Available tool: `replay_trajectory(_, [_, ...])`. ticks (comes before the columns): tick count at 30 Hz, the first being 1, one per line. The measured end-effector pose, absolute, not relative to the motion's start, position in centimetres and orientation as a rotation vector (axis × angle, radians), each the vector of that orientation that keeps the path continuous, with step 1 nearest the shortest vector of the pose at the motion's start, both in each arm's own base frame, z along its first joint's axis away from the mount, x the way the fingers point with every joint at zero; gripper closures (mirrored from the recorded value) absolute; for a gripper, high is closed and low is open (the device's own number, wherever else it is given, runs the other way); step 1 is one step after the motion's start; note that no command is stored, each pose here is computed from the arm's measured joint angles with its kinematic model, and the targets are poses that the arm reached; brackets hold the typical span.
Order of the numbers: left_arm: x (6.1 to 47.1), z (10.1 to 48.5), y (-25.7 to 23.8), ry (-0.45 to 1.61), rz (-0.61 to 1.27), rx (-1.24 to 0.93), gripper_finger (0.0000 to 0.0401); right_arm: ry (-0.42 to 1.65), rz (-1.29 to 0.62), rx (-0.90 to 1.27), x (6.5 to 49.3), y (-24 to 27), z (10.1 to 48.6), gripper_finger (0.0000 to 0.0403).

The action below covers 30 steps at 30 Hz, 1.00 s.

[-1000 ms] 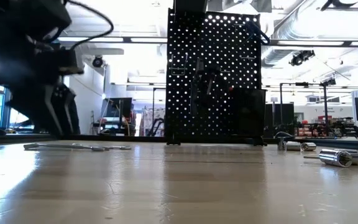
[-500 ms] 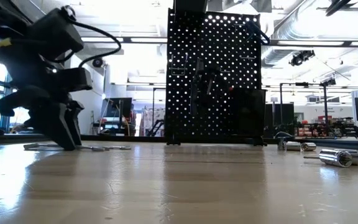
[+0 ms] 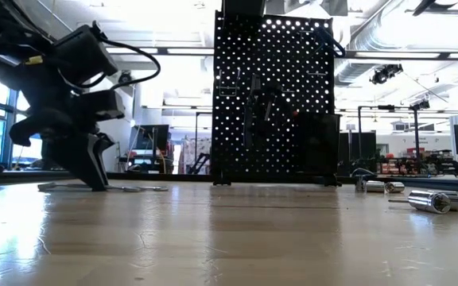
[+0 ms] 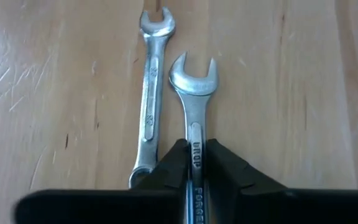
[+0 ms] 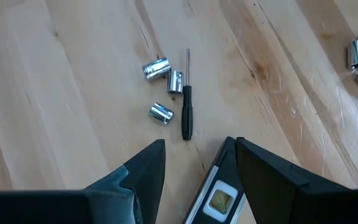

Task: Hang tools onto peg board
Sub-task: Hang the silver wrench on the peg board

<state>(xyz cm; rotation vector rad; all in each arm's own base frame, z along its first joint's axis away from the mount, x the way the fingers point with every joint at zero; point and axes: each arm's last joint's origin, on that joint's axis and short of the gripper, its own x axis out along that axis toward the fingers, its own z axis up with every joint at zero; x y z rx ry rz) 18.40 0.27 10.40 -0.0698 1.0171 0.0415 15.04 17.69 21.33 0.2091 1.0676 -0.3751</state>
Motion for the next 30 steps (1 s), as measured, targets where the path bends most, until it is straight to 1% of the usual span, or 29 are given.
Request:
replay_trajectory(2, [18.5, 10.4, 0.2, 1.001, 0.020, -0.068, 0.0384, 1.051, -0.378, 0.207, 15.1, 17.7, 21.4, 0.0213])
replay_trajectory(9, [19.6, 11.4, 0.1, 0.957, -0.033, -0.076, 0.0386, 0.968, -0.384, 0.199, 15.7, 17.6, 21.5, 0.0213])
replay_trajectory(14, [20.7, 12.6, -0.1, 0.915, -0.102, -0.077, 0.0400, 0.907, -0.361, 0.175, 17.0, 17.3, 21.7, 0.0213])
replay_trajectory(16, [21.1, 13.1, -0.3, 0.906, -0.117, -0.060, 0.0398, 0.878, -0.359, 0.159, 17.7, 17.1, 21.8, 0.0213])
replay_trajectory(22, [22.1, 14.4, -0.7, 0.884, -0.145, -0.020, 0.0398, 0.823, -0.400, 0.104, 20.6, 15.9, 21.2, 0.0213])
replay_trajectory(27, [22.2, 14.6, -0.8, 0.884, -0.147, -0.008, 0.0399, 0.820, -0.415, 0.056, 23.9, 14.8, 19.4, 0.0213])
replay_trajectory(30, [22.2, 14.5, -0.8, 0.890, -0.131, 0.000, 0.0400, 0.841, -0.390, 0.037, 26.1, 14.3, 17.8, 0.0213])
